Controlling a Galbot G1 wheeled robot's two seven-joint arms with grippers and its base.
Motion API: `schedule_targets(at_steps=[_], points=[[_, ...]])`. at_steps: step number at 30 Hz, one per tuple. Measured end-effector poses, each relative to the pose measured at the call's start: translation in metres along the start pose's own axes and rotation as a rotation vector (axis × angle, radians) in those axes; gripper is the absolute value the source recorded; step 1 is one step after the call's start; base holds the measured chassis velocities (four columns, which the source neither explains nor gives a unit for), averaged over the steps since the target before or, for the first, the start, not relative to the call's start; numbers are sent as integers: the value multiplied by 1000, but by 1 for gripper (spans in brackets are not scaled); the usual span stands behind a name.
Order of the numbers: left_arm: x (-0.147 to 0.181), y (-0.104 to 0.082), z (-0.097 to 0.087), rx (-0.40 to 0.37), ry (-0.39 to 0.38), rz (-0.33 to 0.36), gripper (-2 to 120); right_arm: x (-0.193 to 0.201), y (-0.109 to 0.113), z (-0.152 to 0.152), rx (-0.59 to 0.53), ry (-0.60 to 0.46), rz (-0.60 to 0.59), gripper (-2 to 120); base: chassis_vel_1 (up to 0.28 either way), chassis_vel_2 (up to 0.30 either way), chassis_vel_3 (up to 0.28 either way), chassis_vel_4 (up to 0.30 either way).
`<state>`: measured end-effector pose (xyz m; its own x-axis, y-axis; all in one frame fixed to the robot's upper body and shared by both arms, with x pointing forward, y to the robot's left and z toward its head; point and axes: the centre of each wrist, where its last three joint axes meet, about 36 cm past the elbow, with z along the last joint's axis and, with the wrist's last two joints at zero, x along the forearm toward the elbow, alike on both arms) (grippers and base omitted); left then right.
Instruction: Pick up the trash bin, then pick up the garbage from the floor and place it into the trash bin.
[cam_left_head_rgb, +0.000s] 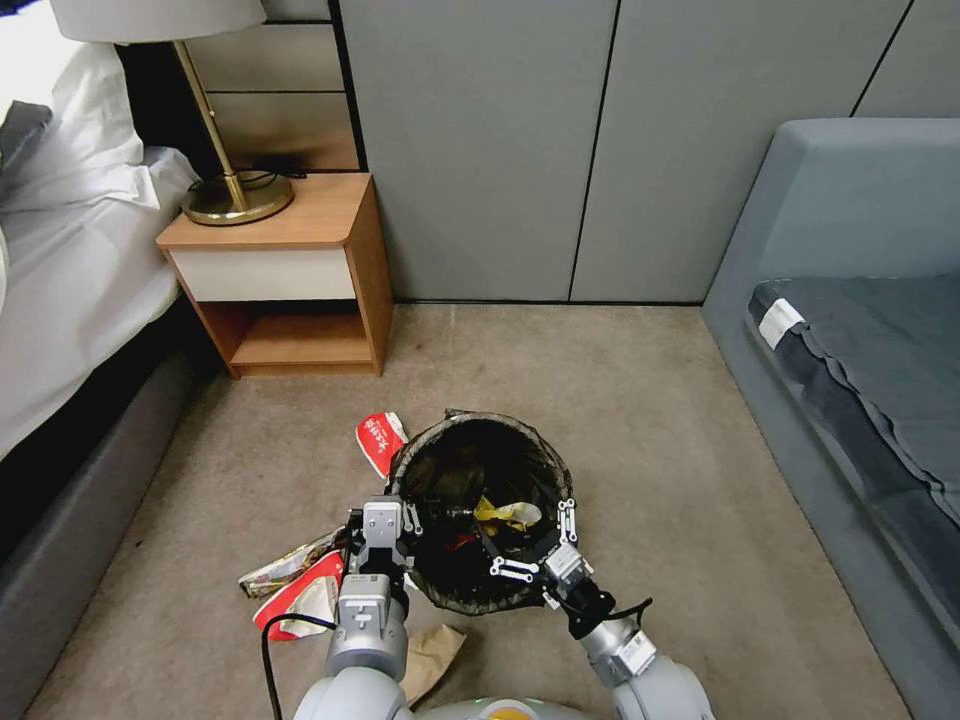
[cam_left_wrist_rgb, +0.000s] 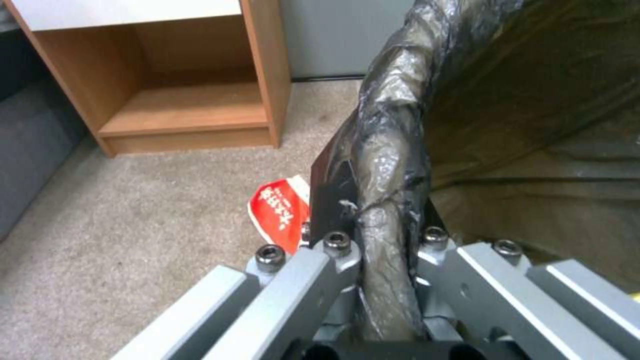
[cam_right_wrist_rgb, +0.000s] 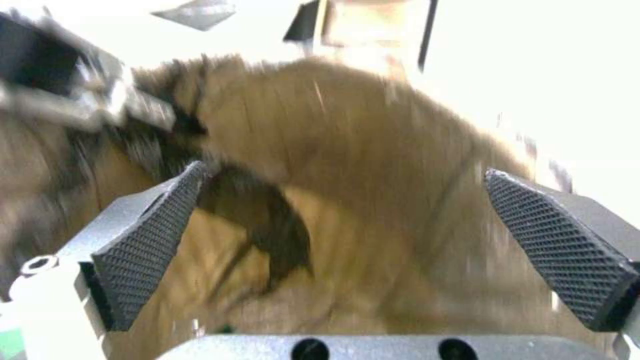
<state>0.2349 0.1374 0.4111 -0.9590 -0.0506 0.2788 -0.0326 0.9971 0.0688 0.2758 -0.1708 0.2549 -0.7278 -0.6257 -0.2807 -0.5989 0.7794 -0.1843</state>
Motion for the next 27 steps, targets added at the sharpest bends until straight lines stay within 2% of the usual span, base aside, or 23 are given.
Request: schedule_targets(at_steps=[5,7,9,11,12,13,15,16,17,20,27], points=[[-1,0,3,-4,7,-2,0,-13,2,-28,45,-88,-12,100,0,0,0,0],[-2,0,4,-5,10,-3,0,-23,2,-49,66,-146,12,100,0,0,0,0],[-3,0,5,-5,10,-4,0,-26,1,-55,74,-162,29,100,0,0,0,0],[-4,2,6,-8,13,-8,0,-34,-8,-72,114,-199,124,100,0,0,0,0],[-4,2,6,-8,13,-8,0,-34,-8,-72,114,-199,124,100,0,0,0,0],[-4,2,6,-8,13,-10,0,-34,-13,-75,133,-203,180,100,0,0,0,0],[-4,3,6,-6,13,-12,0,-29,-20,-77,153,-188,305,100,0,0,0,0],[-4,3,6,-6,13,-12,0,-29,-20,-77,153,-188,305,100,0,0,0,0],[-4,3,6,-5,12,-13,0,-26,-22,-77,153,-177,353,100,0,0,0,0],[-6,4,5,-1,9,-16,0,-7,-26,-68,150,-112,515,100,0,0,0,0],[-8,5,4,1,7,-17,0,25,-30,-55,138,-24,639,100,0,0,0,0]])
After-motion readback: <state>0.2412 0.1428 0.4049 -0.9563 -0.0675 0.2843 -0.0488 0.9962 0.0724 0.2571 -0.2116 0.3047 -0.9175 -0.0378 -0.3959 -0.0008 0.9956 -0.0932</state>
